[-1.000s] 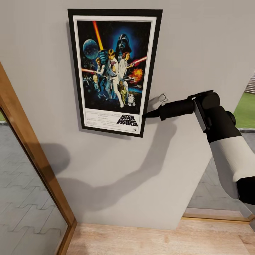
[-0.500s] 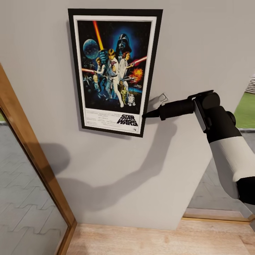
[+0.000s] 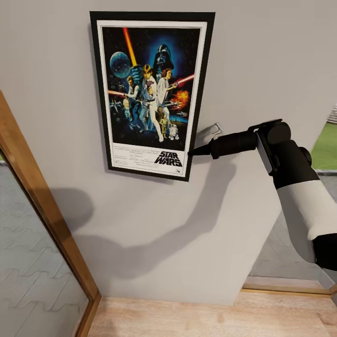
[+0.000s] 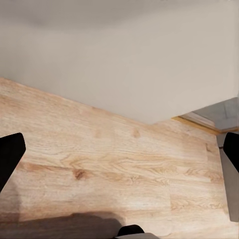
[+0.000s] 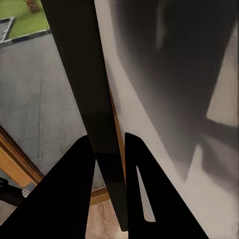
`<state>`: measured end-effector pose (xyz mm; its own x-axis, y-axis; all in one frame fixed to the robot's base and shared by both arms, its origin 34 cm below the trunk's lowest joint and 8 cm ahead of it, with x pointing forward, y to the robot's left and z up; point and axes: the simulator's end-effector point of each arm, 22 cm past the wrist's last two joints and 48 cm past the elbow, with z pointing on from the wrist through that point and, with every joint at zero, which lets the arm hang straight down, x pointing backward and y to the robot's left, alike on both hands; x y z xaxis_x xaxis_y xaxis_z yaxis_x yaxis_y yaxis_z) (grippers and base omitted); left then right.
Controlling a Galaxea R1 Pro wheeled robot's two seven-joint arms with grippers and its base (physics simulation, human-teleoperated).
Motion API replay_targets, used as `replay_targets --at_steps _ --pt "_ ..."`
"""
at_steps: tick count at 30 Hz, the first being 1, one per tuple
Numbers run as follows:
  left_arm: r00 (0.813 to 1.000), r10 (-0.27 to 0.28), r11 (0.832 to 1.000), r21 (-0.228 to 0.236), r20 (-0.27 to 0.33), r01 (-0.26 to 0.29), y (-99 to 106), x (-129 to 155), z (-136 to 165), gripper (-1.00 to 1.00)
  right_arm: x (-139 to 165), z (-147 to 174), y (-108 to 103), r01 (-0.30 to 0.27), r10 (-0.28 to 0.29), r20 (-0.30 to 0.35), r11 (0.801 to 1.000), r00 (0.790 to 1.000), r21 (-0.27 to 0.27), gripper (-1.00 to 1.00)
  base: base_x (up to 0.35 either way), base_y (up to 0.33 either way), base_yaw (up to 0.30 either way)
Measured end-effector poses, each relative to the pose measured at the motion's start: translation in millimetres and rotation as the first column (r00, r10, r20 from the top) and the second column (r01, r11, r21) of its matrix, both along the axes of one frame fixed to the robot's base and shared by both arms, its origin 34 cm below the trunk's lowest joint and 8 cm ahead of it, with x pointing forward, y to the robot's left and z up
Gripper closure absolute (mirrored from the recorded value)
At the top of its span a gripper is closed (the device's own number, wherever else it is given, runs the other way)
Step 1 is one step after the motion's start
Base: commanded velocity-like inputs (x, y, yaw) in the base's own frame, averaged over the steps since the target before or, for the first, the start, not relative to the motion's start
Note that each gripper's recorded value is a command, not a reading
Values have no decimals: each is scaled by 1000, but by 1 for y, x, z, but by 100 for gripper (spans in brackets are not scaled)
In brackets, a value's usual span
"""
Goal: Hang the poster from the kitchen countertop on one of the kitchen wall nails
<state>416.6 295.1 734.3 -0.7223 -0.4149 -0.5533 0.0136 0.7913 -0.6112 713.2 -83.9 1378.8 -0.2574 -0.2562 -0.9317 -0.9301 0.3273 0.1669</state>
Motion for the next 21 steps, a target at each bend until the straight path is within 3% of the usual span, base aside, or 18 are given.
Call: replay_targets --at_steps 21 --pt "1000 -6 1000 -4 -4 6 -4 -3 -1 -100 3 7 -4 18 -18 -2 1000 1000 15 100 3 0 0"
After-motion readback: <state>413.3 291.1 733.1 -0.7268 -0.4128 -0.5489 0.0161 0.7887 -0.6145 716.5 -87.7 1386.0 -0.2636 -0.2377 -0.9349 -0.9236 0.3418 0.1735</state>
